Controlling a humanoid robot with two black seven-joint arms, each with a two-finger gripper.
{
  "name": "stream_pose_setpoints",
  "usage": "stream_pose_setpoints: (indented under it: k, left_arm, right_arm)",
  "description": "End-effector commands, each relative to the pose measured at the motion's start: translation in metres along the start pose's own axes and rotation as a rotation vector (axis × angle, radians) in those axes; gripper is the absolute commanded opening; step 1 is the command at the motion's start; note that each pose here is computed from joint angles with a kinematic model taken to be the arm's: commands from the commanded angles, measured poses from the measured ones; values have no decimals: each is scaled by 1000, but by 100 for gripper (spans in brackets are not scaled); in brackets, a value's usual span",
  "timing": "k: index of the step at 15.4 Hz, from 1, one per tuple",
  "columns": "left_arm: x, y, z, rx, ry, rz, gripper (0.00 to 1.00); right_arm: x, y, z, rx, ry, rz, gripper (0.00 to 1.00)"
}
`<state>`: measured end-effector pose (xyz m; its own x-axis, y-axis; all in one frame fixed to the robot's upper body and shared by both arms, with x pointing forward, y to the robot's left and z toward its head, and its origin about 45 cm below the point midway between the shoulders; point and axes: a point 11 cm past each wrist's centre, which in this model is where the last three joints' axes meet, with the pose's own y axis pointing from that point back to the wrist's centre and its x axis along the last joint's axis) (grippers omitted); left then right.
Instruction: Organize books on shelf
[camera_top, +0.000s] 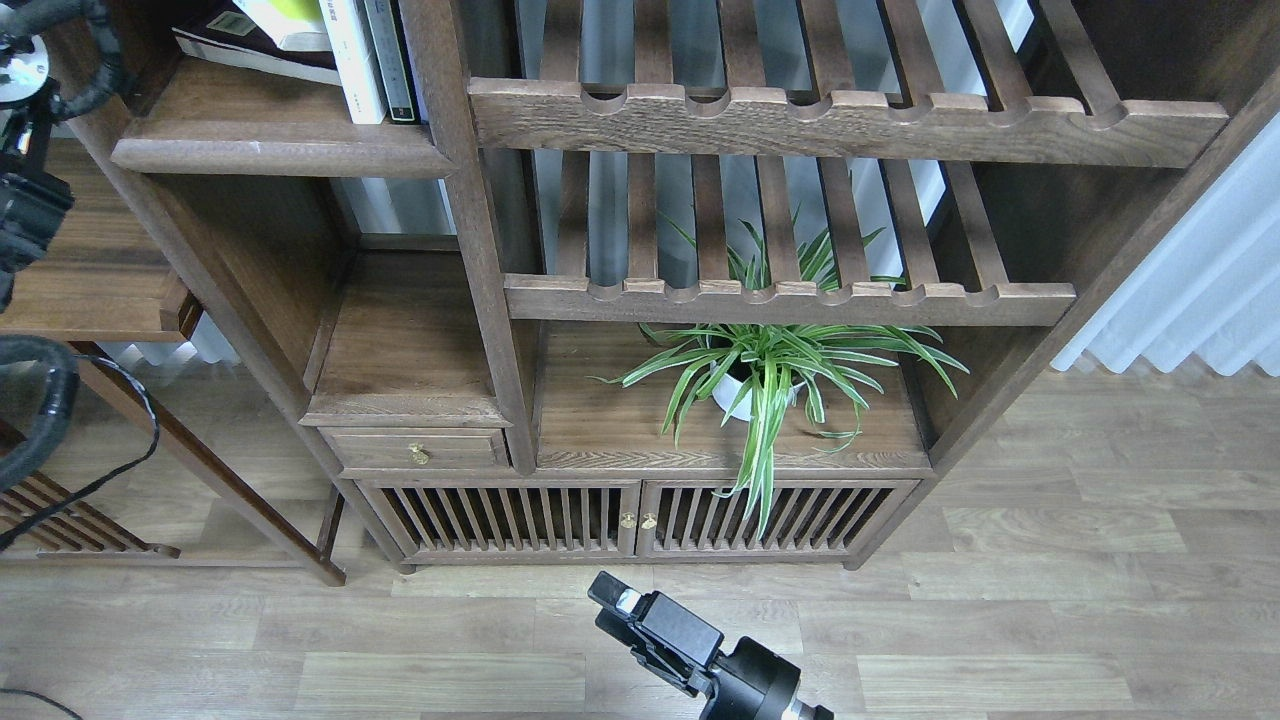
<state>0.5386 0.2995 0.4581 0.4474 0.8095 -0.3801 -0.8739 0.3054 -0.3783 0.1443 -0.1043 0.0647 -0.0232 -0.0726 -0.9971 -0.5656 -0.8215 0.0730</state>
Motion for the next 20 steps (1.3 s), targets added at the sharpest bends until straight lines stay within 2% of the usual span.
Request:
stream_pose_setpoints:
  k: [1, 9, 14, 20]
  left_arm:
    - [-6, -1, 3, -7, -7, -23, 61]
    - [-13, 12, 31, -55, -69, -92, 70]
    - [8, 61, 43, -59, -147, -102, 76]
    - [2, 108, 39, -97, -119, -143, 83]
  right_arm:
    - [0, 0, 0, 0, 0, 0, 98]
    - [0, 4, -16, 50, 14, 2, 98]
    - [-3, 8, -33, 116, 26, -1, 98]
    - [-11, 6, -46, 147, 50, -23, 98]
